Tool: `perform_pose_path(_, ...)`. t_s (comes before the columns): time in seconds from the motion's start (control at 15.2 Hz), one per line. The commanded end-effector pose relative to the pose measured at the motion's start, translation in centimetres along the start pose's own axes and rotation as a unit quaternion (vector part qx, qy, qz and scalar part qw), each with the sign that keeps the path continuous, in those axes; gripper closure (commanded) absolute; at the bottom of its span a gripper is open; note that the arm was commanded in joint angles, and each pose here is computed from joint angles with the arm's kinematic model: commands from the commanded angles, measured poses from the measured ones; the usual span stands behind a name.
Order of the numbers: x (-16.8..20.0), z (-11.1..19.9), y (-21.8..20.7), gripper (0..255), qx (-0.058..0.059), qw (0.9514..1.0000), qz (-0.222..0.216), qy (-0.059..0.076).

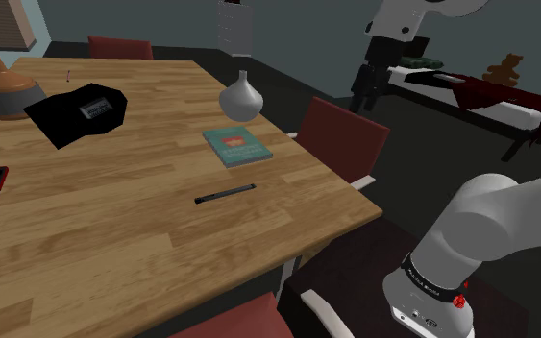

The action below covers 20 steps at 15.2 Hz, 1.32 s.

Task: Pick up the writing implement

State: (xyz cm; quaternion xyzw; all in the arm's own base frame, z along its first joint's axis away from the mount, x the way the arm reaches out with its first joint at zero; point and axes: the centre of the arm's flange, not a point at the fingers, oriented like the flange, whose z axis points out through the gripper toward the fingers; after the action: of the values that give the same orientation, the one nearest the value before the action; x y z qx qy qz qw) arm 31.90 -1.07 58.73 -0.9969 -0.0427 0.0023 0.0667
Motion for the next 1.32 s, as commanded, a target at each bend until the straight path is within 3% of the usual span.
perform_pose_path(0.0, 0.0, 0.0, 0.0, 0, 0.000, 1.0000, 0.000, 0.000)
perform_pose_path(0.26, 4.1, 2.7, -2.4, 0, -0.008, 0.9961, -0.088, -0.005)
perform_pose_path(0.4, 6.0, 4.1, -3.8, 0, -0.012, 0.9911, -0.132, -0.008)
perform_pose_path(0.59, 8.6, 6.2, -6.3, 0, -0.018, 0.9801, -0.197, -0.012)
perform_pose_path(0.92, 12.1, 9.8, -11.0, 0, -0.028, 0.9521, -0.304, -0.018)
perform_pose_path(1.25, 14.4, 13.6, -16.2, 0, -0.038, 0.9124, -0.407, -0.025)
